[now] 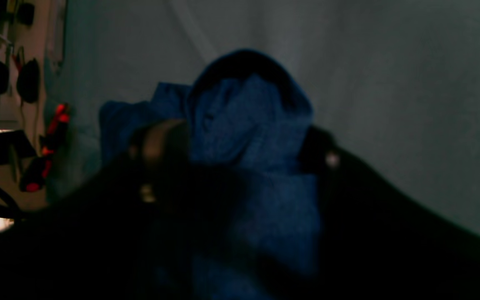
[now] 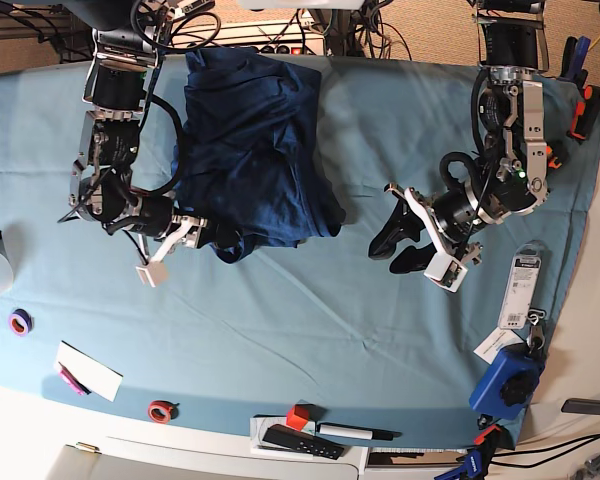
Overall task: Layout the t-shirt on the table in an organized manner, then fold the t-shirt properly
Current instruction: 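Grasp the bundle top with the left gripper beside the right gripper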
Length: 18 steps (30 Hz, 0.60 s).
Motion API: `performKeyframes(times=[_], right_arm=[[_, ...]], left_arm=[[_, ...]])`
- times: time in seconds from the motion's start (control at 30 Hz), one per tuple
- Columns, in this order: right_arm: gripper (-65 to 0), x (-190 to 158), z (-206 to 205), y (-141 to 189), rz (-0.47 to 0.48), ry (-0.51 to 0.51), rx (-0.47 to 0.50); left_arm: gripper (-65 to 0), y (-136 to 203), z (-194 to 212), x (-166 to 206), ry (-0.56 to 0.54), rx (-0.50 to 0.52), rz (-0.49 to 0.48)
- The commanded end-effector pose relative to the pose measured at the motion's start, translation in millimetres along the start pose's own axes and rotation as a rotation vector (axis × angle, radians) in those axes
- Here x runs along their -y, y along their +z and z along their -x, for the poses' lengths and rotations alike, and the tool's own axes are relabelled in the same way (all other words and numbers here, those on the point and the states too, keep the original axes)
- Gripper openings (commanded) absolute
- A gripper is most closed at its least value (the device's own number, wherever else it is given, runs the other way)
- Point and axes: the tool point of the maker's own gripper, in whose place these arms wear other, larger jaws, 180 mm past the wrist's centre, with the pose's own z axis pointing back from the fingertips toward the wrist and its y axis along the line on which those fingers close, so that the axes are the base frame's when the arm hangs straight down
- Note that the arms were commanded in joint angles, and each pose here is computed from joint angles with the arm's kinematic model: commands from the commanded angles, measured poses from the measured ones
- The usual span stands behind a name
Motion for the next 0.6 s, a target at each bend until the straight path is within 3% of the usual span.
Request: performKeyframes(times=[0.0, 0.07, 0.13, 0.23, 0.33, 0.57], right_arm=[[-40.3, 7, 8, 3, 0.033, 0.024, -0.055], [-56.9, 8, 7, 4, 0.036, 0.039, -0.053], [-65.0, 11, 7, 6, 0.046, 0.039, -0.053], [-65.0, 14, 7, 8, 0.055, 0.039, -0.054], [-65.0, 14, 7, 8, 0.058, 0.040, -0.054], [-65.0, 15, 7, 8, 0.061, 0.040, -0.055]], left_arm=[[-38.6, 1, -15, 1, -0.010, 0.040, 0.013], [-38.5, 3, -7, 5, 0.047, -0.007, 0.040], [-35.4, 7, 2, 14, 0.122, -0.065, 0.105], [-27.0, 18, 15, 27, 0.218, -0.131, 0.190], [-22.6, 35, 36, 37, 0.270, -0.189, 0.248], [-22.0, 62, 119, 107, 0.368, -0.409, 0.413]])
